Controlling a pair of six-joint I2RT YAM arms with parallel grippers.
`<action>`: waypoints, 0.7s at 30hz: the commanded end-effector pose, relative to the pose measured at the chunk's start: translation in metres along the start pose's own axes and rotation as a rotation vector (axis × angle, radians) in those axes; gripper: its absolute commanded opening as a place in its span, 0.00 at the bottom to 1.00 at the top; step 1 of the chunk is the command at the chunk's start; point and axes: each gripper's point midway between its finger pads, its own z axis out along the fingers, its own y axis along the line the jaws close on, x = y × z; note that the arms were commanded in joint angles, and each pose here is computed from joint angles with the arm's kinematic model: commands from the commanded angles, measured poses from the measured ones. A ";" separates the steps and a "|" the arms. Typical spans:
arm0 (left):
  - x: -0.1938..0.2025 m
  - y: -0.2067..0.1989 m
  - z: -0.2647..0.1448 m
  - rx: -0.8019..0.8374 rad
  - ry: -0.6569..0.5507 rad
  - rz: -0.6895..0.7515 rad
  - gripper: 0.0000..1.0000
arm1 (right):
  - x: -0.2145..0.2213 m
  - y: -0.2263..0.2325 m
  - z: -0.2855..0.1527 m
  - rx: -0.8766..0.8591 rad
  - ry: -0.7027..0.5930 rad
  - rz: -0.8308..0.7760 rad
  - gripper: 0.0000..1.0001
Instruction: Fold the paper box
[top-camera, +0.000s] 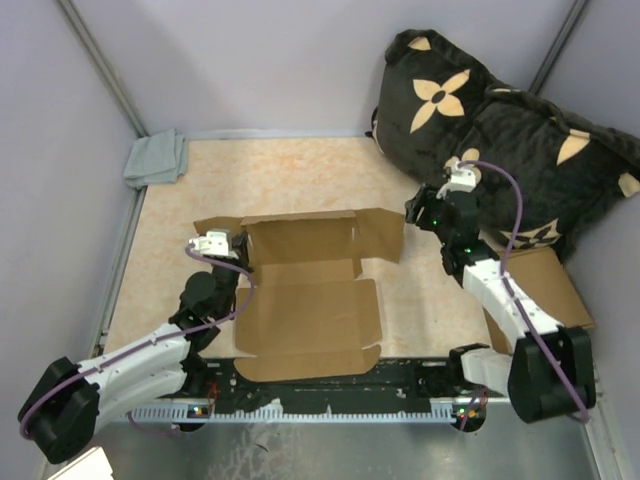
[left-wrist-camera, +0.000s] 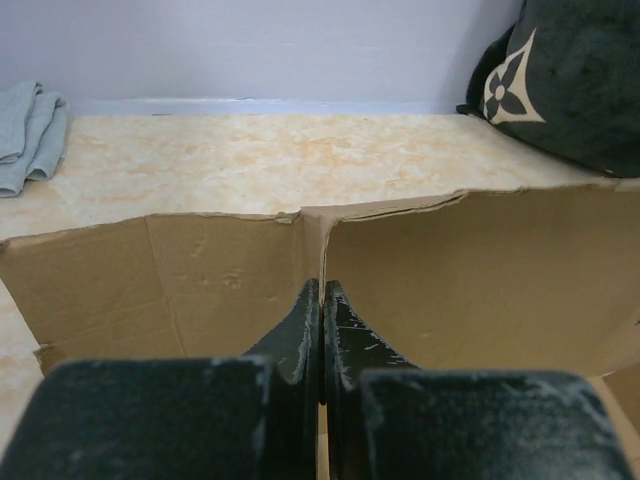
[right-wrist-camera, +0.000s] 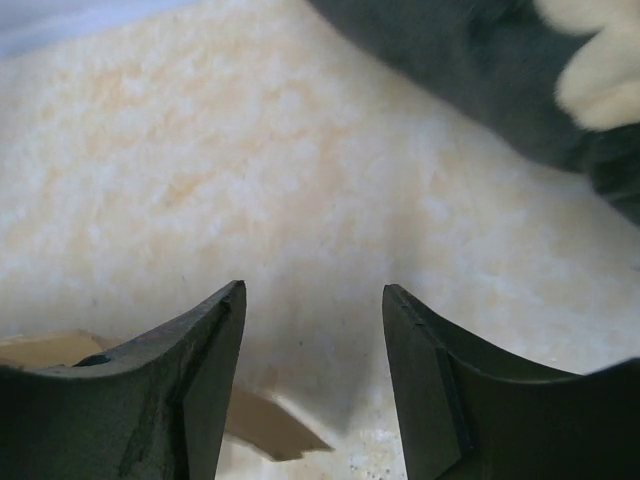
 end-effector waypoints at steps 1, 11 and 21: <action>-0.018 -0.003 0.001 0.006 -0.074 -0.018 0.00 | 0.007 0.016 0.019 -0.124 0.042 -0.044 0.56; -0.008 -0.002 0.003 -0.007 -0.042 0.003 0.00 | 0.041 0.028 0.045 -0.316 0.147 -0.051 0.51; 0.001 -0.002 0.007 -0.029 0.001 0.016 0.00 | 0.058 0.058 0.014 -0.539 0.209 -0.069 0.49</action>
